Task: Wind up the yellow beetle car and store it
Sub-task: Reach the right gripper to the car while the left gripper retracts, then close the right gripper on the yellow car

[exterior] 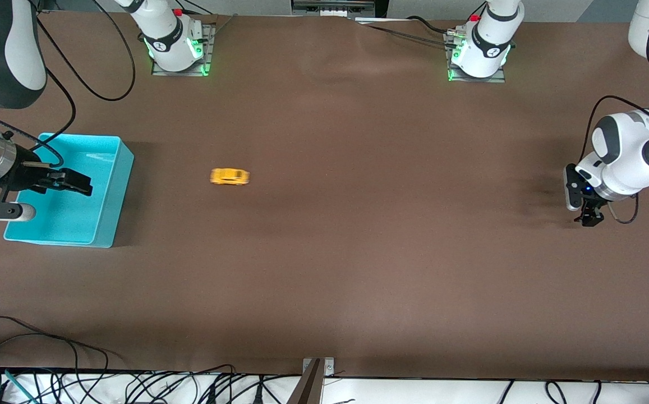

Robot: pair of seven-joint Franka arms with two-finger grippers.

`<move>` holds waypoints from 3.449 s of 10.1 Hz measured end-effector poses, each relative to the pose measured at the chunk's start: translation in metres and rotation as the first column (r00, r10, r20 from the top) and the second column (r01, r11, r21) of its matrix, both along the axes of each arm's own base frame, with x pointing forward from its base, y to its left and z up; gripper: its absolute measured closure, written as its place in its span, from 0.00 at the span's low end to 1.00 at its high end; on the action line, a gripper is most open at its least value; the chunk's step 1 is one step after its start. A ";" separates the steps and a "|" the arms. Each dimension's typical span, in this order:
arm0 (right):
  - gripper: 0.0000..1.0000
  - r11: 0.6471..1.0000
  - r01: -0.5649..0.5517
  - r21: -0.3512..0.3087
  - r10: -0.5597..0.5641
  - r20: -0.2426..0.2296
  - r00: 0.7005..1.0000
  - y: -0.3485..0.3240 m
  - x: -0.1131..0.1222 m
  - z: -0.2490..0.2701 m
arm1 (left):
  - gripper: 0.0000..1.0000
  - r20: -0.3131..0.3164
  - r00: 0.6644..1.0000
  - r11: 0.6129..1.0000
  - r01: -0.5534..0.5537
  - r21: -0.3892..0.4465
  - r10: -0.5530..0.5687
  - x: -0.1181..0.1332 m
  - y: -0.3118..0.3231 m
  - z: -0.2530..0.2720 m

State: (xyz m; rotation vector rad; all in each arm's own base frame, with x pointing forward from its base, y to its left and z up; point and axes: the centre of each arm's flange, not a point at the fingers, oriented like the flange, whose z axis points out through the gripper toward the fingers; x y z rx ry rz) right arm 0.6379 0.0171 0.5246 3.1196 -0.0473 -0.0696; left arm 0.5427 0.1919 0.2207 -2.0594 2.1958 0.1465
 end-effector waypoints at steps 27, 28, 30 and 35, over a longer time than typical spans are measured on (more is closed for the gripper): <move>0.00 0.082 -0.966 0.246 0.996 -0.047 0.072 -0.031 -0.127 -0.318 | 0.00 0.051 0.095 0.098 -0.993 -0.059 0.994 -0.055 -0.256 0.440; 0.00 0.081 -0.966 0.244 0.996 -0.045 0.072 -0.031 -0.131 -0.323 | 0.00 0.051 0.087 0.089 -0.995 -0.050 0.995 -0.052 -0.256 0.436; 0.00 0.079 -0.970 0.231 0.997 -0.043 0.071 -0.031 -0.134 -0.326 | 0.00 0.049 0.089 0.091 -0.995 -0.046 0.995 -0.048 -0.257 0.433; 0.08 0.086 -0.978 0.189 0.996 -0.038 0.080 -0.028 -0.148 -0.340 | 0.00 0.044 0.082 0.085 -0.994 -0.073 0.996 -0.039 -0.256 0.444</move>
